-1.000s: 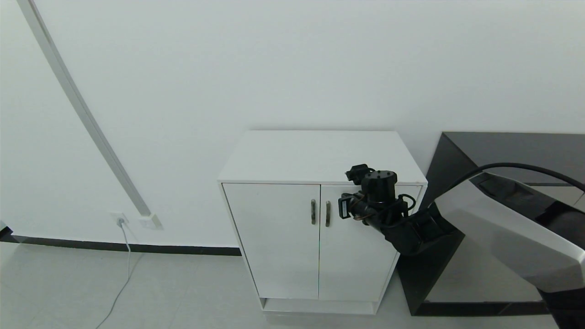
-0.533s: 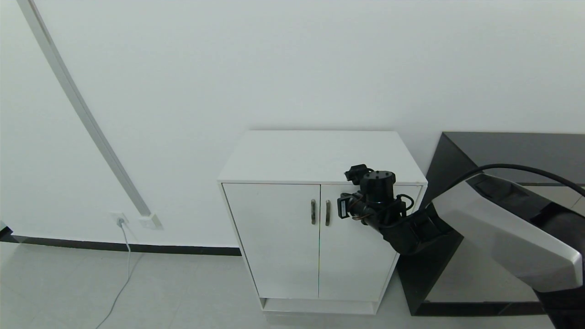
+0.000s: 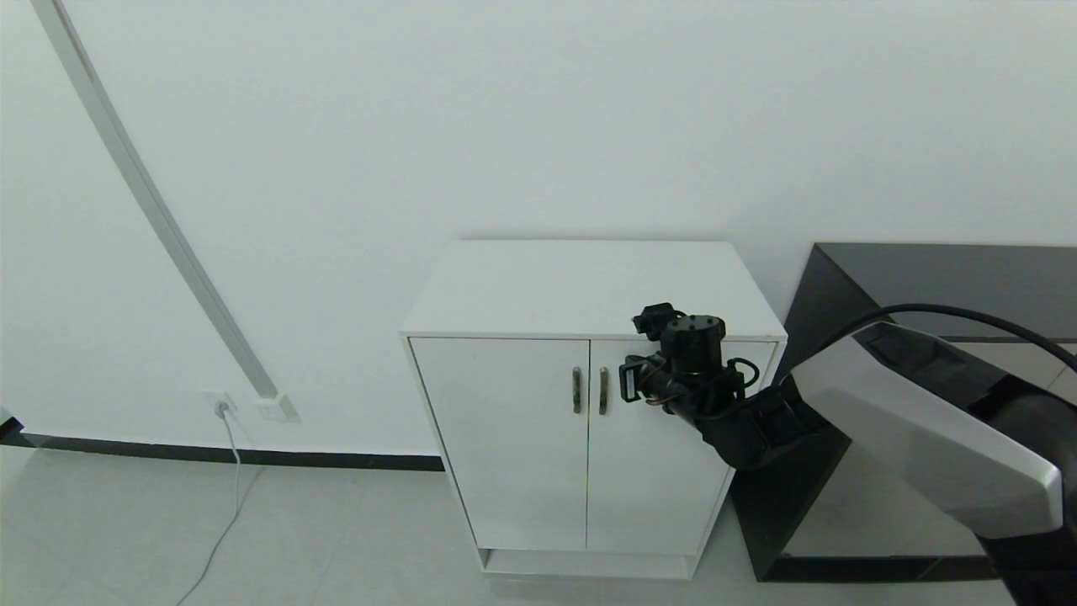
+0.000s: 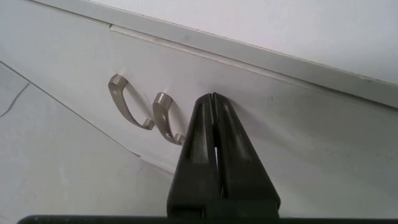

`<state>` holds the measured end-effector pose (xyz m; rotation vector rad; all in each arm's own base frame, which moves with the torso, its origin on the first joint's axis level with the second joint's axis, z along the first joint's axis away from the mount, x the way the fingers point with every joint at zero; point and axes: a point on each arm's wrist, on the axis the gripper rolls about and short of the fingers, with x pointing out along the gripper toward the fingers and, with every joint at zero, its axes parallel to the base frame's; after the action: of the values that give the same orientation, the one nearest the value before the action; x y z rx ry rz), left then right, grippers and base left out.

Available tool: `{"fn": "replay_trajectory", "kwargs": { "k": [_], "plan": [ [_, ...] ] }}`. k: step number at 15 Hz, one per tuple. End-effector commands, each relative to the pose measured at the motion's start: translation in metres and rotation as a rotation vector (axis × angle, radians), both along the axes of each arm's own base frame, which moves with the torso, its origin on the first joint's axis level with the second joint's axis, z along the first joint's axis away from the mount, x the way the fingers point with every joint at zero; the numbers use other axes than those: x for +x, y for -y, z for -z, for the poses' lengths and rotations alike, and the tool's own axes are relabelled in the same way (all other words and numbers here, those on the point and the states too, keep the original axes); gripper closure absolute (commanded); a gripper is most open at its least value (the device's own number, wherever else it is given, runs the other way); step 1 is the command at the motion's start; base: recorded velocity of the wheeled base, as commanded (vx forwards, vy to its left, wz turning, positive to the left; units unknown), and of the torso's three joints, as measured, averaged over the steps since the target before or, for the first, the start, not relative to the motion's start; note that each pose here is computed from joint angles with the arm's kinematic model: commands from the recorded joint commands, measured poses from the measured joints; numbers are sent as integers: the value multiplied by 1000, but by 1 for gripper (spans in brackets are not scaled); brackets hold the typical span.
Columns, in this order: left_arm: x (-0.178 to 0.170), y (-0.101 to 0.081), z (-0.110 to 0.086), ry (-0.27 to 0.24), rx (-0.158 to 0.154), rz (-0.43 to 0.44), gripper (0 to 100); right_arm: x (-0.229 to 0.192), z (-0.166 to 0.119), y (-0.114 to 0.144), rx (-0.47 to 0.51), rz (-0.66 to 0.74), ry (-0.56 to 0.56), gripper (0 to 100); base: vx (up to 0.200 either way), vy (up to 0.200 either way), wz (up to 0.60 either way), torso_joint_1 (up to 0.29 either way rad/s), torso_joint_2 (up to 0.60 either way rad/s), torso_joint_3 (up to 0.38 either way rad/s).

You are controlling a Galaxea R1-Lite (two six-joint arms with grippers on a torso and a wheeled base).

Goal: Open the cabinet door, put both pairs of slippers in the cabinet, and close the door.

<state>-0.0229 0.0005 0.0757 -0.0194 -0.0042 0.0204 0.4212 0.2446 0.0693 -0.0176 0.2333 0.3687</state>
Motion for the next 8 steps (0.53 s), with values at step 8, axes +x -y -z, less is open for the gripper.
{"fn": "replay_trajectory", "kwargs": {
  "k": [8],
  "plan": [
    [0,0,0,-1,-1,-1,100,4,4,1,0,6,1,100,0,0,0,0,0,0]
  ]
}}
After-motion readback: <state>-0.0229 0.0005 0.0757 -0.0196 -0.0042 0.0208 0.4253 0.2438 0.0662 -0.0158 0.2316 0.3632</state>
